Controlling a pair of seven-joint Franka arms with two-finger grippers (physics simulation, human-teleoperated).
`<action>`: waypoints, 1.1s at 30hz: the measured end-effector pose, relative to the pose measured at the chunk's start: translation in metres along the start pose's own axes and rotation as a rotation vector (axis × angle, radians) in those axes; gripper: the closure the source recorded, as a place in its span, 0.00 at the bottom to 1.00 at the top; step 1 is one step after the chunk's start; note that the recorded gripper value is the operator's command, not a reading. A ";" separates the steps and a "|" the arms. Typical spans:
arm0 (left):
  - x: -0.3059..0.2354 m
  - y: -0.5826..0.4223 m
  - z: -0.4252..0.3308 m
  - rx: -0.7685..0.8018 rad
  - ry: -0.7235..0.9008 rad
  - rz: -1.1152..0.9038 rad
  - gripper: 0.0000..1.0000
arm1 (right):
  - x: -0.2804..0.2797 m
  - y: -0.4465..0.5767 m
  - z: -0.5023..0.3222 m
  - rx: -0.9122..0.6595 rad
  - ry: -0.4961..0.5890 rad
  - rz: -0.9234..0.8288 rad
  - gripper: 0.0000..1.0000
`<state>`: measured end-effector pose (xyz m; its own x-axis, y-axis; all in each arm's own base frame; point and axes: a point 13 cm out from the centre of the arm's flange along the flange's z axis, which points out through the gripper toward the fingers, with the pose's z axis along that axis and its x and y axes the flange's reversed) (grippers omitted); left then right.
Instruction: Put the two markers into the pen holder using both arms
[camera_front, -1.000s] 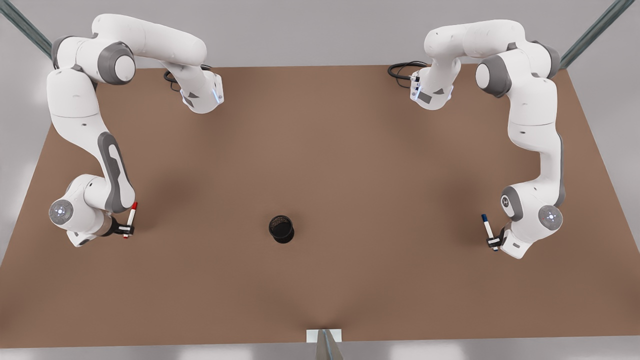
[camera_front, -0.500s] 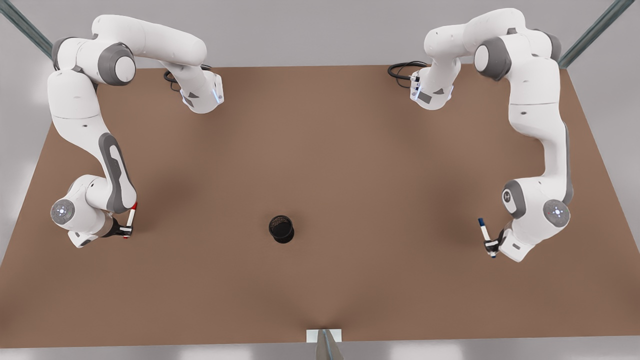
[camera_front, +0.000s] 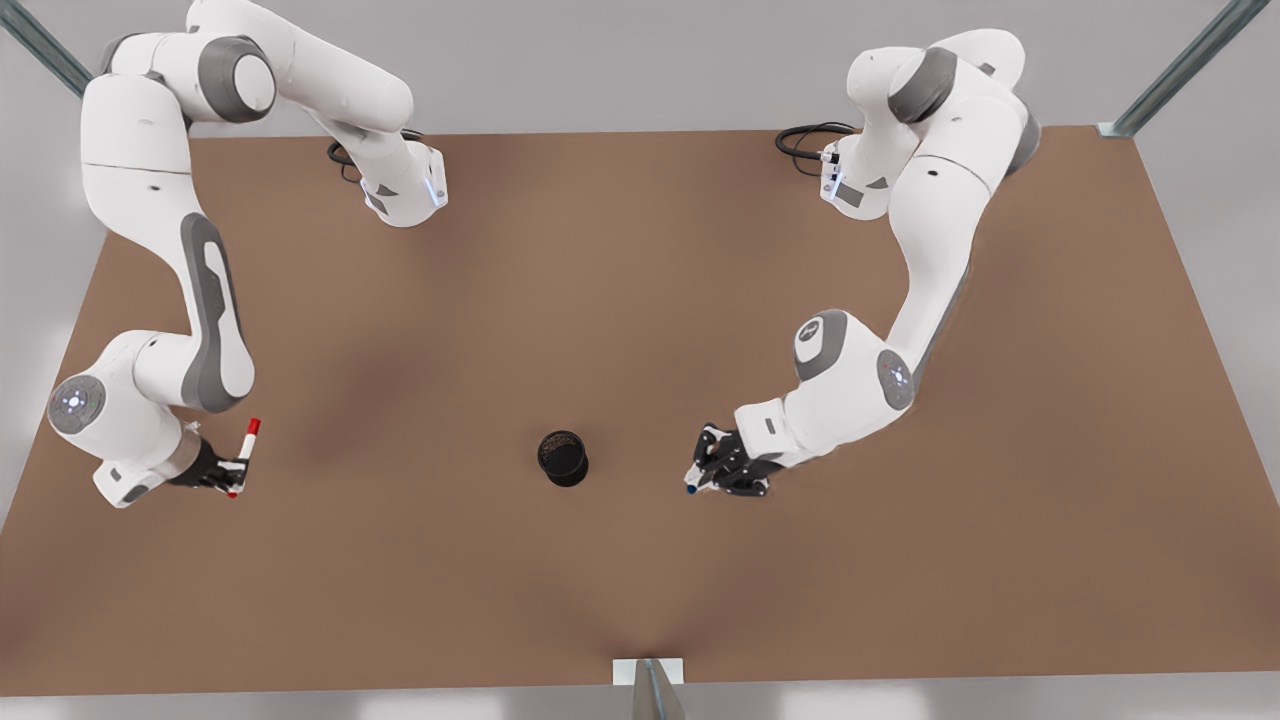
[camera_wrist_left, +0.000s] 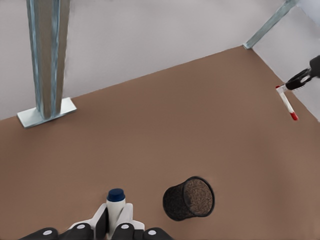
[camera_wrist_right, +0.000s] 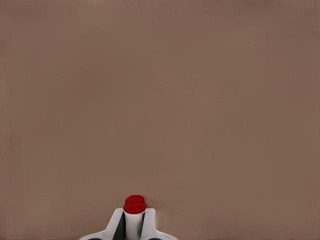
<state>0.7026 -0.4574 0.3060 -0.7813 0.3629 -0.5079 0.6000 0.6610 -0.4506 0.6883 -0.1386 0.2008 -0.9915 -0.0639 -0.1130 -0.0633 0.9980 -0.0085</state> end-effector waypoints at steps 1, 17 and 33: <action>-0.001 -0.034 0.030 0.048 -0.035 0.015 0.79 | -0.012 0.014 -0.020 -0.004 -0.023 -0.016 0.76; -0.024 -0.147 0.139 -0.071 -0.570 0.398 0.79 | -0.092 0.251 -0.162 -0.137 -0.173 -0.188 0.76; 0.030 -0.128 0.185 -0.137 -0.555 0.542 0.51 | -0.137 0.418 -0.198 -0.252 -0.481 -0.106 0.76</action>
<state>0.6343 -0.6522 0.2126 -0.1638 0.3005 -0.9396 0.8180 0.5737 0.0409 0.7747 0.2871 0.4099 -0.8183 -0.0982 -0.5664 -0.2436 0.9517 0.1870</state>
